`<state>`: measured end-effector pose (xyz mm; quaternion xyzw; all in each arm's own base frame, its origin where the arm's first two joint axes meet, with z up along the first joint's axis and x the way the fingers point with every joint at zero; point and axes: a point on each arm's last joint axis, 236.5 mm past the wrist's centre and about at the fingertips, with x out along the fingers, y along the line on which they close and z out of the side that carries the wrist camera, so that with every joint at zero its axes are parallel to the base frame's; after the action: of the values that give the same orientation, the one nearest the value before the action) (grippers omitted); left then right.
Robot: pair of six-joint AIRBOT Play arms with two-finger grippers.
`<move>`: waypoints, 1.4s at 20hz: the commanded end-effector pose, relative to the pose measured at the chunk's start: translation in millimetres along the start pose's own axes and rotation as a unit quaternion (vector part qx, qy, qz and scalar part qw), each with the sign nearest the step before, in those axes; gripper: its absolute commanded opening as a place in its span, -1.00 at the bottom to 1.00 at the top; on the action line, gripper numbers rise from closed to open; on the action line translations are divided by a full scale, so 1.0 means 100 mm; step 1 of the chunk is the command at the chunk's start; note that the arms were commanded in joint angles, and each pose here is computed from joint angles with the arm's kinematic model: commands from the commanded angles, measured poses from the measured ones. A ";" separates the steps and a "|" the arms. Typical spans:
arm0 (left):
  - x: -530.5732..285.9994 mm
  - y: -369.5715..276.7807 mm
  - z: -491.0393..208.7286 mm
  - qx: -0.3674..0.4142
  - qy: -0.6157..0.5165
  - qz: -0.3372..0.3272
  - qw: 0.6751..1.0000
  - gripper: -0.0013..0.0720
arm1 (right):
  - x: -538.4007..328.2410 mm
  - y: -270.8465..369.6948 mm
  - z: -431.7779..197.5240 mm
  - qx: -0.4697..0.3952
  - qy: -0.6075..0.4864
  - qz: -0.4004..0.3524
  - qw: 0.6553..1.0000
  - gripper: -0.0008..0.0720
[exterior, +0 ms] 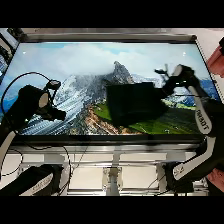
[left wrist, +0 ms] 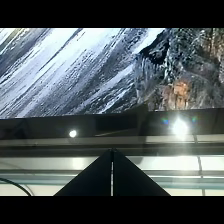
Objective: Fold the clothes and pants, and hang the long-sleeved shirts on hangers.
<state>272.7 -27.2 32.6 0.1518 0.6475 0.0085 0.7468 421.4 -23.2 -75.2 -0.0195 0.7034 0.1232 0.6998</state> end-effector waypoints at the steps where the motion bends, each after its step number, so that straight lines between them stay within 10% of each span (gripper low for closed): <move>1: 0.00 0.00 0.00 0.000 -0.001 0.000 1.000 -0.90 | -0.32 -1.13 -0.63 0.159 0.022 -0.063 0.985 -0.94; 6: 0.00 0.00 0.00 0.000 -0.001 0.000 1.000 -0.90 | -0.56 -2.34 -1.91 0.406 0.003 -0.056 0.912 -0.94; 7: 0.00 0.00 0.00 0.000 -0.001 0.000 1.000 -0.90 | -0.58 -2.48 -2.15 0.442 -0.005 -0.049 0.896 -0.76; 9: 0.00 0.00 0.00 0.000 -0.001 0.000 1.000 -0.90 | -0.65 -2.62 -2.42 0.497 -0.038 -0.018 0.867 0.37; 11: 0.00 0.00 0.00 0.000 -0.001 0.000 1.000 -0.90 | -0.83 -2.69 -2.38 0.526 -0.108 0.014 0.844 0.62; 16: 0.00 0.00 0.00 0.000 -0.001 0.000 1.000 -0.90 | -1.76 -2.42 -1.59 0.448 -0.279 0.026 0.849 0.57; 17: 0.00 0.00 0.00 0.000 -0.001 0.000 1.000 -0.90 | -1.91 -2.24 -1.42 0.419 -0.290 0.025 0.860 0.27; 19: 0.00 0.00 0.00 0.000 -0.001 0.000 1.000 -0.90 | -2.11 -1.68 -1.02 0.327 -0.297 0.027 0.897 -0.95; 28: 0.00 0.00 0.00 0.000 -0.001 0.000 1.000 -0.90 | -1.08 0.95 -0.28 -0.005 -0.107 0.066 0.992 -0.94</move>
<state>272.9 -27.2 32.7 0.1517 0.6470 0.0087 0.7472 393.1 -25.6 71.3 0.1168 0.5858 0.1168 0.7934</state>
